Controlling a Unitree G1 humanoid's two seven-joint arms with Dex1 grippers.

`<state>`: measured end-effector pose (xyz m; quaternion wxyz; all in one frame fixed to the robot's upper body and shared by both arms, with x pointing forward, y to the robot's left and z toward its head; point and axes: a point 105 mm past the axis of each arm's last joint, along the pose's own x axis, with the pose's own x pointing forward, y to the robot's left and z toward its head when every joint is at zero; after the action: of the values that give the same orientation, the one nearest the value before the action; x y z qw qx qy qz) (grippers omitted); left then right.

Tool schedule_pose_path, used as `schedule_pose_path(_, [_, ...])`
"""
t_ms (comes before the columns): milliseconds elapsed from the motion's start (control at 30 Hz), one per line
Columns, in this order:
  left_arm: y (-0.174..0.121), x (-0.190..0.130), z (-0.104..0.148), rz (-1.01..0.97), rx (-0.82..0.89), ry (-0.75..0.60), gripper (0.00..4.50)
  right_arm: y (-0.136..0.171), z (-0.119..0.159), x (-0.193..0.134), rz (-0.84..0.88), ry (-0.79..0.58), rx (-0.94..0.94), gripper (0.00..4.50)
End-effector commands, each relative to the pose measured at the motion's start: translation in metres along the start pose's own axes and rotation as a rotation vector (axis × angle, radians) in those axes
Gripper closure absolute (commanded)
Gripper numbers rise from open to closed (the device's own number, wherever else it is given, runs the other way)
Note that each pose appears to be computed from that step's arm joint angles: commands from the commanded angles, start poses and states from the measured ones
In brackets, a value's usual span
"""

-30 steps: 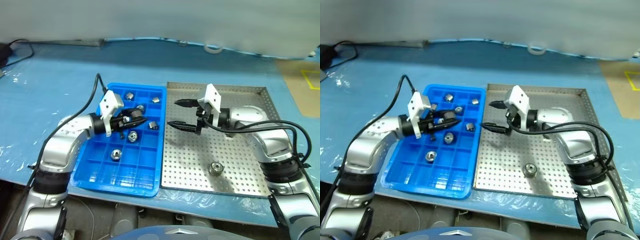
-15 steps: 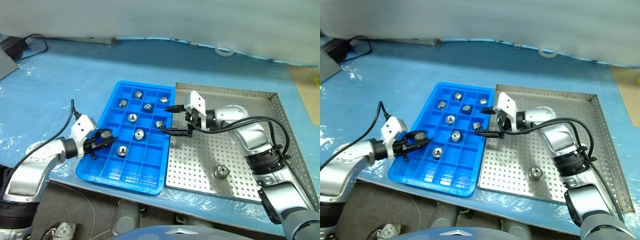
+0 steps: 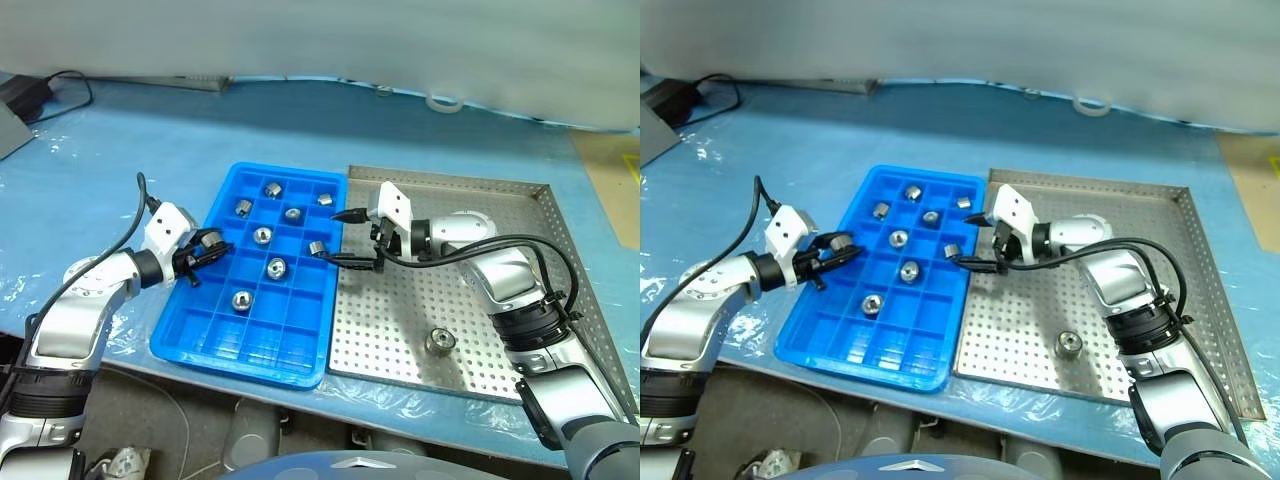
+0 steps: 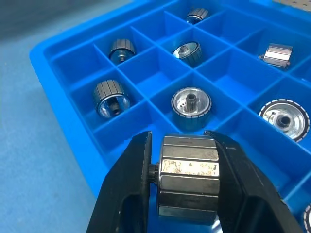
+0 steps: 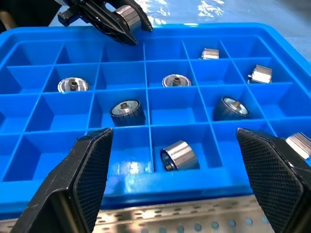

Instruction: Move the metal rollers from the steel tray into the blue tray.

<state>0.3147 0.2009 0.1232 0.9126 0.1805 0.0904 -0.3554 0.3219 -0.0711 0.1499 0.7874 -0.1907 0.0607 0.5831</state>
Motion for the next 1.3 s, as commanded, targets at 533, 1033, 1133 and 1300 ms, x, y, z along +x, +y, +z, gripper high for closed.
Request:
schedule_pose_path(533, [-0.003,0.009,0.008,-0.037,0.028,-0.017,1.62,-0.006,0.002,-0.006,-0.06,-0.015,-0.041,0.23])
schedule_pose_path(1033, [-0.019,0.062,0.089,-0.291,0.124,-0.242,1.62,-0.02,0.002,-0.072,-0.304,-0.013,0.001,0.23])
schedule_pose_path(1133, [-0.044,0.087,0.097,-0.431,0.147,-0.265,1.62,-0.017,-0.004,-0.092,-0.391,0.016,0.006,0.23])
schedule_pose_path(1300, [-0.078,0.147,0.104,-0.556,0.165,-0.234,1.62,-0.012,-0.005,-0.13,-0.547,0.056,0.013,0.23])
